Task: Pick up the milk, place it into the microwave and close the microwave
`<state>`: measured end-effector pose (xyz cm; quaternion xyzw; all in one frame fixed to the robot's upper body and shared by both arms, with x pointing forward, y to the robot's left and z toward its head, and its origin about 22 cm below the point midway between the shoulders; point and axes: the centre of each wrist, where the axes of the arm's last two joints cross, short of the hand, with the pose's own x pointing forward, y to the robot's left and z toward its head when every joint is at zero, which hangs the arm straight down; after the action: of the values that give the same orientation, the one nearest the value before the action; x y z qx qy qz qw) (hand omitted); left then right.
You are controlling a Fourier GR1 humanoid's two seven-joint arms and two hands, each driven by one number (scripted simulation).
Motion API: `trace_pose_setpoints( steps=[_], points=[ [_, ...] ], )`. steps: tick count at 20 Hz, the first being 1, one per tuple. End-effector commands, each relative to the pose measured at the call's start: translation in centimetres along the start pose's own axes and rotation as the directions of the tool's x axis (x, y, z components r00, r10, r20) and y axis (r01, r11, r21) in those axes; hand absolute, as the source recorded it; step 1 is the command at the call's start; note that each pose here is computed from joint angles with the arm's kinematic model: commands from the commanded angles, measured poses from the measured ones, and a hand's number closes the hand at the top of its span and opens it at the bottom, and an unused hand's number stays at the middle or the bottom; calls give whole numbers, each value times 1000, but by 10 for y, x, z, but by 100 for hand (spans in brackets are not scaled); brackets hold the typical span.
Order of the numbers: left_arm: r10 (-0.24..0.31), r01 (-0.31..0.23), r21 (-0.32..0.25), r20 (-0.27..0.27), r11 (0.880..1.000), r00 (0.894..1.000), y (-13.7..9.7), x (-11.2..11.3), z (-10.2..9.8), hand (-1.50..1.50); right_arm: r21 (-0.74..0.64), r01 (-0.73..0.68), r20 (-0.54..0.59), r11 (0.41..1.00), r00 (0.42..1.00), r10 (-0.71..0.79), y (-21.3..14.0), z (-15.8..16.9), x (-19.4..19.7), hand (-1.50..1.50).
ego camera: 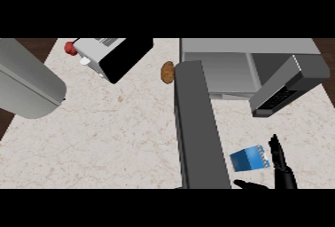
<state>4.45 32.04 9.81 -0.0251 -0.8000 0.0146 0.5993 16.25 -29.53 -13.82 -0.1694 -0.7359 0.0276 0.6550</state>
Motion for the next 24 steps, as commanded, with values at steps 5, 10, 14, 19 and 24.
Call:
trace_pose_setpoints(
  steps=[5,10,14,19,24],
  points=[
    [73,-70,-34,91,997,993,-10,19,5,-150,5,113,9,994,994,-113,20,5,-31,-150],
    [80,-76,-44,81,996,994,-2,10,13,-150,82,148,12,986,989,-150,18,-3,-40,150],
    [82,-78,-47,88,996,993,-4,8,9,-150,105,144,51,984,987,-150,22,-38,-32,150],
    [79,-73,-61,114,995,990,-5,21,11,-150,130,160,103,978,979,-174,26,-65,-23,150],
    [95,-90,-57,81,994,992,-8,20,7,-150,224,201,142,954,961,-236,23,-87,-20,150]
  ],
)
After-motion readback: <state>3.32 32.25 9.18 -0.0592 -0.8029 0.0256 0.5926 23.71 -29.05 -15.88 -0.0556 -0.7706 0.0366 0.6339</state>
